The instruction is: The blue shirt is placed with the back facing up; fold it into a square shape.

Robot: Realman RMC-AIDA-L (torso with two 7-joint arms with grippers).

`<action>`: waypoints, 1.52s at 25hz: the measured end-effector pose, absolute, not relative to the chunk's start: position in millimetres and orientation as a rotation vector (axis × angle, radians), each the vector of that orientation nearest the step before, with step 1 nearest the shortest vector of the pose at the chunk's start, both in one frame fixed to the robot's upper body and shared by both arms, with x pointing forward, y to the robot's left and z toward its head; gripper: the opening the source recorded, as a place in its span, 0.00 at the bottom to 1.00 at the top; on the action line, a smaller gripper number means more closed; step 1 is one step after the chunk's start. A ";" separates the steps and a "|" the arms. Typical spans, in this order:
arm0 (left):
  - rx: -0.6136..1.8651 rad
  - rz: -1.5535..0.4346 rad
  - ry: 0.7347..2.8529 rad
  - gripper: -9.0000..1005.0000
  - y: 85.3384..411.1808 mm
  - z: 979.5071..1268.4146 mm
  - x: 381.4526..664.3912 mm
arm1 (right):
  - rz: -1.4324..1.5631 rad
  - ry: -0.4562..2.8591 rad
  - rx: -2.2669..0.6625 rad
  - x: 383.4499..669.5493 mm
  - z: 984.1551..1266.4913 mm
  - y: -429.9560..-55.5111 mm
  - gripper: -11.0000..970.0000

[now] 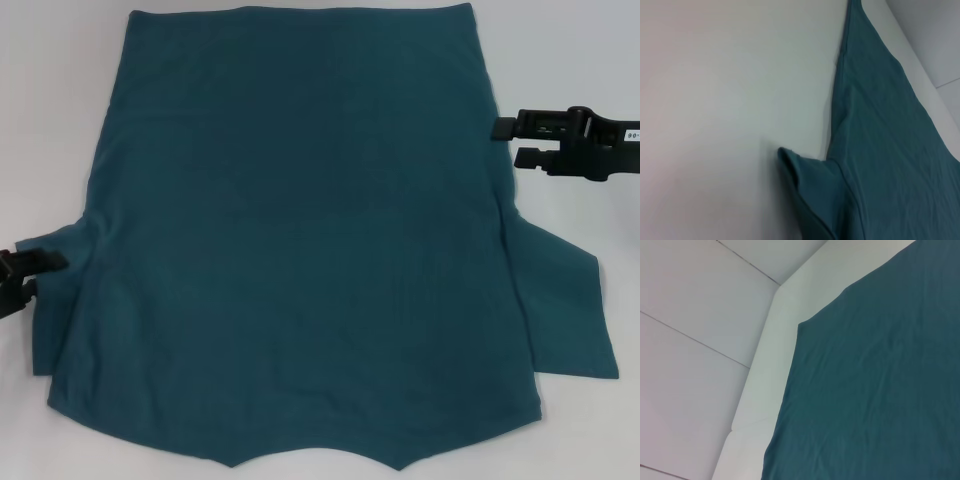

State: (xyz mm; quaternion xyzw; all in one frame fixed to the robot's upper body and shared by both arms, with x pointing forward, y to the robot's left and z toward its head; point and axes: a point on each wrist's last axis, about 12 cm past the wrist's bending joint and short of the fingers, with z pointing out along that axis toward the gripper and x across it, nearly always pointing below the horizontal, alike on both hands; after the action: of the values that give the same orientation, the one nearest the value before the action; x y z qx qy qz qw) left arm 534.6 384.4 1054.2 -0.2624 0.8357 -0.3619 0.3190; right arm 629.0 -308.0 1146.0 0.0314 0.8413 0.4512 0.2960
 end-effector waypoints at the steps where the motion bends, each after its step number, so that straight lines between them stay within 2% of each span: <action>1: -0.690 -0.951 2.199 0.68 384.4 1054.1 534.6 | 1.200 2.238 0.084 628.9 1145.8 -308.2 0.80; 4: -0.687 -0.945 2.208 0.56 384.6 1053.3 533.9 | 1.201 2.239 0.086 628.4 1145.3 -308.5 0.80; 7: -0.684 -0.933 2.222 0.32 384.8 1052.2 533.6 | 1.200 2.239 0.088 628.3 1145.2 -308.8 0.80; 12: -0.686 -0.924 2.223 0.09 385.3 1051.9 533.9 | 1.200 2.241 0.091 627.8 1144.7 -309.4 0.80; 19: -0.649 -0.902 2.238 0.05 387.0 1054.6 535.4 | 1.199 2.240 0.094 627.8 1144.9 -310.0 0.80; 29: -0.247 -0.641 2.431 0.02 383.5 1079.1 560.3 | 1.200 2.231 0.110 627.7 1145.4 -313.0 0.80; 38: -0.268 -0.540 2.433 0.02 396.6 1095.3 567.7 | 1.198 2.231 0.112 628.0 1146.1 -314.2 0.80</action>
State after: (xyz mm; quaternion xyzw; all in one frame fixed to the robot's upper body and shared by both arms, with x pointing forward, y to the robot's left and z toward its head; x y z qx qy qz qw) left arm 567.7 396.6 1095.3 -0.1016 0.9220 -0.2048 0.3124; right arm 628.0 -314.2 1146.1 0.0421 0.8399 0.4509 0.2990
